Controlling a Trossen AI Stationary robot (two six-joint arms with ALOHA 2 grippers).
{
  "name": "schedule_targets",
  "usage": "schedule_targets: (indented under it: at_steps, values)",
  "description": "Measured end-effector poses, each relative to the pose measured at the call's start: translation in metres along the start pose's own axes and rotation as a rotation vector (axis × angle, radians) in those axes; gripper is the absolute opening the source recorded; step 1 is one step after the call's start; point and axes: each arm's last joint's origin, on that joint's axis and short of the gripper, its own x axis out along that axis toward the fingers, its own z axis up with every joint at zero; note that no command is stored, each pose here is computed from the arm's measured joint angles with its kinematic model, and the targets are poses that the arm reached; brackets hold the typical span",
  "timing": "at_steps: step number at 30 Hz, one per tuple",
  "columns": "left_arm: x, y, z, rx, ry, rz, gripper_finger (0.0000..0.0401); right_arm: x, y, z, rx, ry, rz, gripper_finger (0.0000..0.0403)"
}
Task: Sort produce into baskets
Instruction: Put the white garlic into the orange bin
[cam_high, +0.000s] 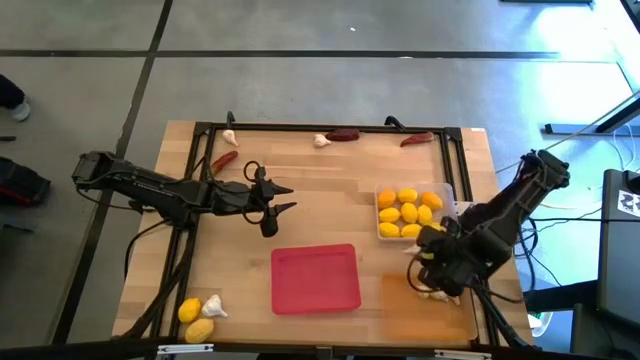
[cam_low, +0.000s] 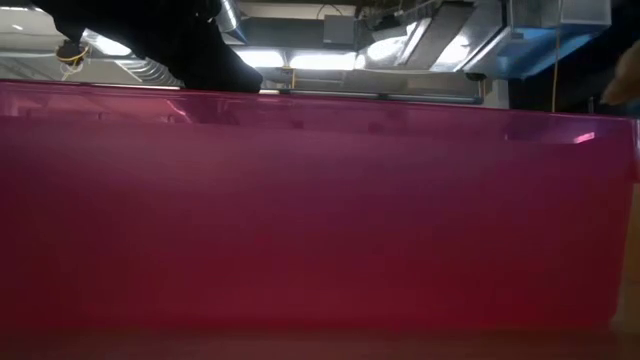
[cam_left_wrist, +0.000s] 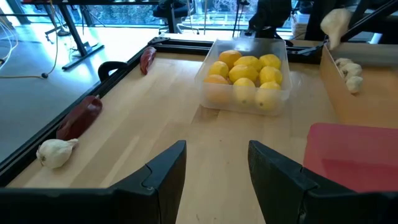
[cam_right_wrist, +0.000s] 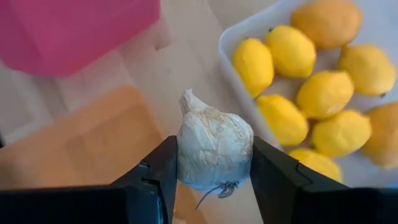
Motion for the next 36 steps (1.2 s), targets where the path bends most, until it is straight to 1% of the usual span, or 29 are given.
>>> schedule_targets:
  at_steps: [6, 10, 14, 17, 21, 28, 31, 36]
  values:
    - [0.000, 0.000, 0.000, -0.001, 0.000, 0.000, 0.0169, -0.011, 0.003, -0.020, 0.072, 0.012, 0.041, 0.0157]
    - [0.000, 0.000, 0.000, -0.003, -0.001, 0.000, 0.0169, -0.018, 0.004, -0.034, 0.138, 0.051, 0.073, 0.0157]
    - [0.000, 0.000, 0.000, -0.006, -0.002, 0.000, 0.0169, -0.025, 0.003, -0.049, 0.196, 0.069, 0.078, 0.0157]
    - [0.000, 0.000, 0.000, -0.007, -0.003, 0.000, 0.0169, -0.025, 0.005, -0.061, 0.227, 0.073, 0.103, 0.0157]
    - [0.000, 0.000, 0.000, -0.008, -0.003, 0.000, 0.0169, -0.012, 0.012, -0.073, 0.252, 0.091, 0.178, 0.0157]
    - [0.000, 0.000, 0.001, -0.010, -0.006, 0.001, 0.0169, 0.022, 0.023, -0.081, 0.283, 0.091, 0.188, 0.0157]
    - [0.000, 0.000, 0.001, -0.012, -0.006, 0.001, 0.0169, 0.037, 0.030, -0.081, 0.258, 0.084, 0.217, 0.0157]
    - [0.000, 0.000, 0.001, -0.036, -0.005, 0.001, 0.0169, 0.054, 0.042, -0.081, 0.141, 0.052, 0.237, 0.0157]
